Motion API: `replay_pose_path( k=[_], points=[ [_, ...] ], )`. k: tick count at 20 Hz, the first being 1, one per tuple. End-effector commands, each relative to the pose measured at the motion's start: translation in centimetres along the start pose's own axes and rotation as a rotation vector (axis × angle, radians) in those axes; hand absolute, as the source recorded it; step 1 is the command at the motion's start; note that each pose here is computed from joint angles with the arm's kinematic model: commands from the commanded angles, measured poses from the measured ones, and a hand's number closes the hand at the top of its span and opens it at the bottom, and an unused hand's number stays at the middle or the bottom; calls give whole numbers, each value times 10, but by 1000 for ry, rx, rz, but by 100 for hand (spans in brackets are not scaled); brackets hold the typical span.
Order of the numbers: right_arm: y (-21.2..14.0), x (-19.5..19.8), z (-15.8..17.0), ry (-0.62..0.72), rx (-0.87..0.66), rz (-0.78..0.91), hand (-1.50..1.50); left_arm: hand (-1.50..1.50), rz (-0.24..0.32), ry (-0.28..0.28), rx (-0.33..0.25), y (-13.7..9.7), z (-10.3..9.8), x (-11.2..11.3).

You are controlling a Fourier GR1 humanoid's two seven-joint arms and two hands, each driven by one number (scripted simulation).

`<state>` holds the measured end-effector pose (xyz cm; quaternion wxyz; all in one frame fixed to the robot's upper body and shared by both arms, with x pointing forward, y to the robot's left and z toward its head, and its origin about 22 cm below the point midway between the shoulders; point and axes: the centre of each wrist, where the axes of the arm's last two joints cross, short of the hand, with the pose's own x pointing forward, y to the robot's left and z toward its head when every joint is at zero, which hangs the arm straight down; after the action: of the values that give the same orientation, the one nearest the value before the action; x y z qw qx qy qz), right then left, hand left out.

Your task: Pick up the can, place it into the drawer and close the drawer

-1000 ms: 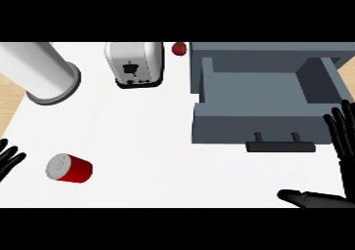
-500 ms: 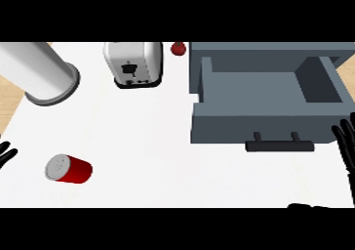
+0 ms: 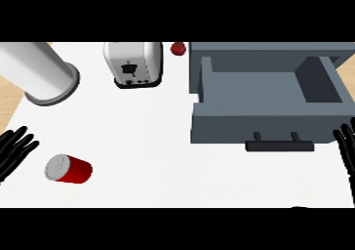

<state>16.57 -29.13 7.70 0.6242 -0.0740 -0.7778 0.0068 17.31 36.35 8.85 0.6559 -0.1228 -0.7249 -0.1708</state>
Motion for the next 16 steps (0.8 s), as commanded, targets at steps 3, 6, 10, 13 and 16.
replay_pose_path(
  k=[3, 6, 10, 13, 16],
  points=[
    [-4, 10, -7, 3, -1, -5, -150, -150, 12, -4, 7, -6, -29, -34],
    [-3, -2, 6, 9, -12, 14, -150, -150, 25, 22, 26, -13, -17, -38],
    [-21, -8, 7, -9, -18, 3, -150, -150, -4, 43, 26, 2, -4, -55],
    [-10, -7, 2, -2, 2, 6, -150, -150, -12, 43, 60, 8, -11, -71],
    [-11, -11, 1, 2, 7, 4, -150, -150, -3, 50, 52, 15, -15, -86]
  ],
)
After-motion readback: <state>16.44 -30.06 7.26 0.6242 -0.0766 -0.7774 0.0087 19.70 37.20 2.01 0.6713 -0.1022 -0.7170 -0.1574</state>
